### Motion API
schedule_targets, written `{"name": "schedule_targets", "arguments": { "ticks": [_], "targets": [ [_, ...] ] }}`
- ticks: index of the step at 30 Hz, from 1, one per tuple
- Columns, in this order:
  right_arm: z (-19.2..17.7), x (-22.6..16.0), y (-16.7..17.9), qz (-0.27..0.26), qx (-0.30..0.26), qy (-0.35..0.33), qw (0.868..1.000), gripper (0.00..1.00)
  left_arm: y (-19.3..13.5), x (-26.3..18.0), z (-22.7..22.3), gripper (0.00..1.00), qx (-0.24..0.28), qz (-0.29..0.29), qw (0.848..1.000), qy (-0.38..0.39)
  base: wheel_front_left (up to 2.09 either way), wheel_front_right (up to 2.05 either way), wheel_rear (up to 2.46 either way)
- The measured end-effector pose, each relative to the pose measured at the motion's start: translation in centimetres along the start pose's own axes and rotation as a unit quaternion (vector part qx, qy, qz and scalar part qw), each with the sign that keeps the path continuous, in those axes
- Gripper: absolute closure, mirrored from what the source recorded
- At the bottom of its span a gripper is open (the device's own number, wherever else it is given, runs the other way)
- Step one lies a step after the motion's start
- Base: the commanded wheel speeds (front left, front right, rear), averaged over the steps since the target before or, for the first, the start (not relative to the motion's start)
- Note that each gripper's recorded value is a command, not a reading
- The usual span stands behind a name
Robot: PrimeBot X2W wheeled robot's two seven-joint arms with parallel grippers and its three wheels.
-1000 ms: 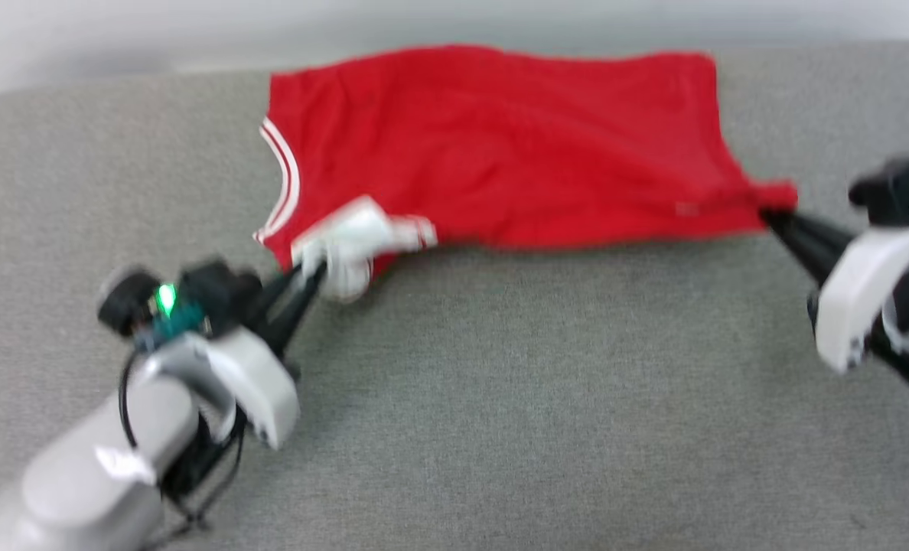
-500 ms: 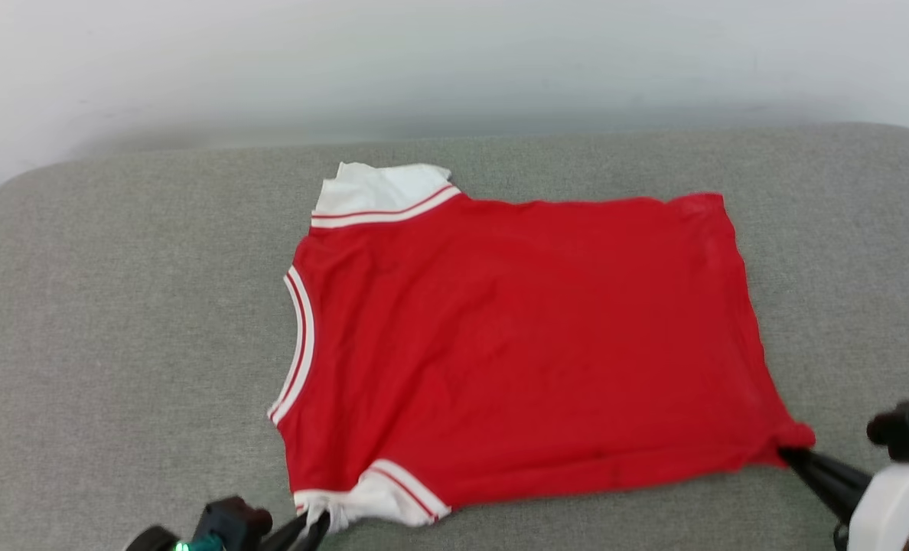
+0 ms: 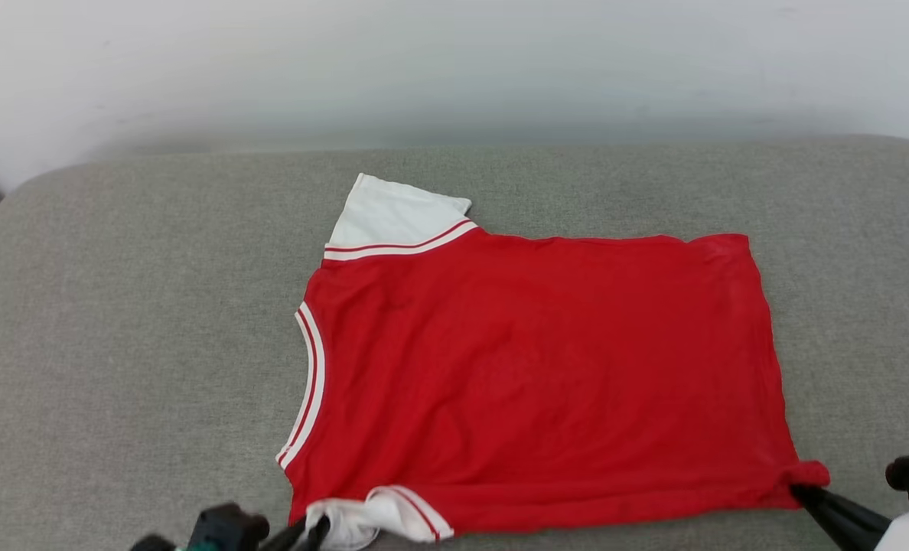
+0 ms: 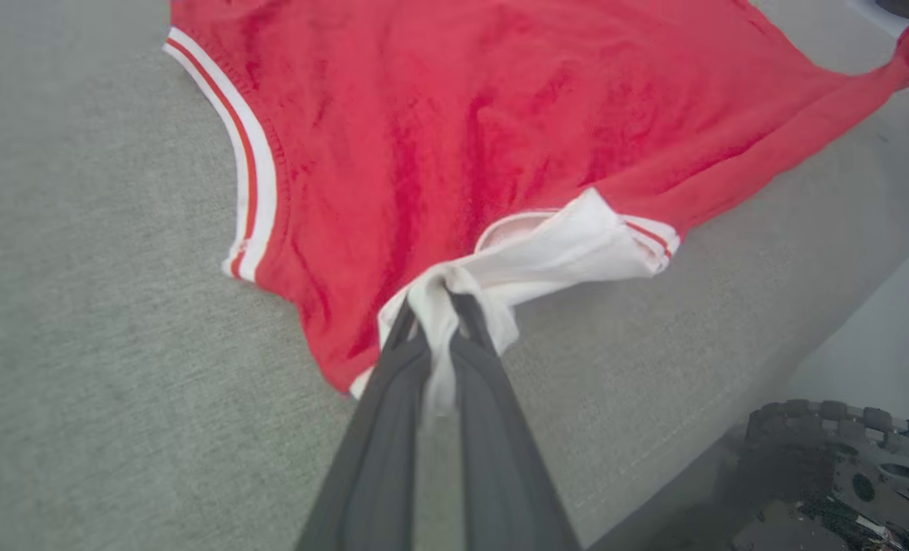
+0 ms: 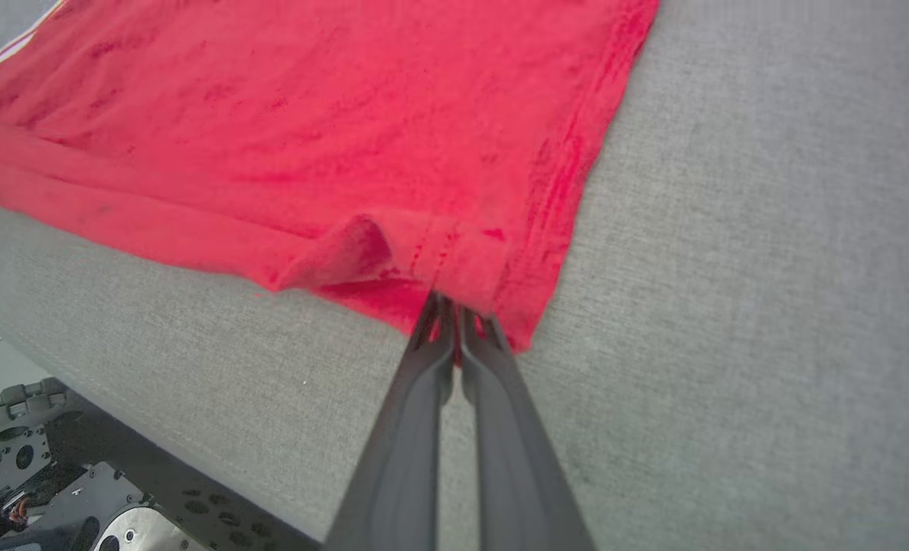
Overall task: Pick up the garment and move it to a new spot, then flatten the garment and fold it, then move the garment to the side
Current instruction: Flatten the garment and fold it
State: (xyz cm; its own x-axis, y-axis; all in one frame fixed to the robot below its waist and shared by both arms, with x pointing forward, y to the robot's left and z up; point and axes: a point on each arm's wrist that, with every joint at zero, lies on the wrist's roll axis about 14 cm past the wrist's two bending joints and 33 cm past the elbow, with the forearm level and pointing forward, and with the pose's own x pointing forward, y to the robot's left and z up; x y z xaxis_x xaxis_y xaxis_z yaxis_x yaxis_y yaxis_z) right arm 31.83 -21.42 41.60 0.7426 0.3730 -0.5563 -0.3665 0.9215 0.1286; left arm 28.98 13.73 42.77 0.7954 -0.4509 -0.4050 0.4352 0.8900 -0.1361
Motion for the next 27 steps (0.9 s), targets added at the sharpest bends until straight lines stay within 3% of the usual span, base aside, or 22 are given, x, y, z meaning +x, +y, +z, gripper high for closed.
{"name": "schedule_targets", "arguments": {
  "ticks": [8,15,27],
  "targets": [
    [3.7,1.2,-0.6,-0.010,-0.017,-0.025,0.999,1.00,2.1,4.0,5.5,1.00,0.048,-0.006,0.997,-0.060,0.00,0.00,0.00],
    [6.3,3.1,-1.6,-0.018,-0.019,-0.037,0.999,1.00,4.9,7.8,7.2,1.00,0.078,-0.007,0.995,-0.057,0.00,0.00,0.00],
    [3.9,8.2,-4.0,-0.033,-0.013,0.033,0.999,1.00,8.2,13.5,3.0,1.00,0.071,-0.015,0.997,0.015,0.00,0.00,0.00]
  ]
}}
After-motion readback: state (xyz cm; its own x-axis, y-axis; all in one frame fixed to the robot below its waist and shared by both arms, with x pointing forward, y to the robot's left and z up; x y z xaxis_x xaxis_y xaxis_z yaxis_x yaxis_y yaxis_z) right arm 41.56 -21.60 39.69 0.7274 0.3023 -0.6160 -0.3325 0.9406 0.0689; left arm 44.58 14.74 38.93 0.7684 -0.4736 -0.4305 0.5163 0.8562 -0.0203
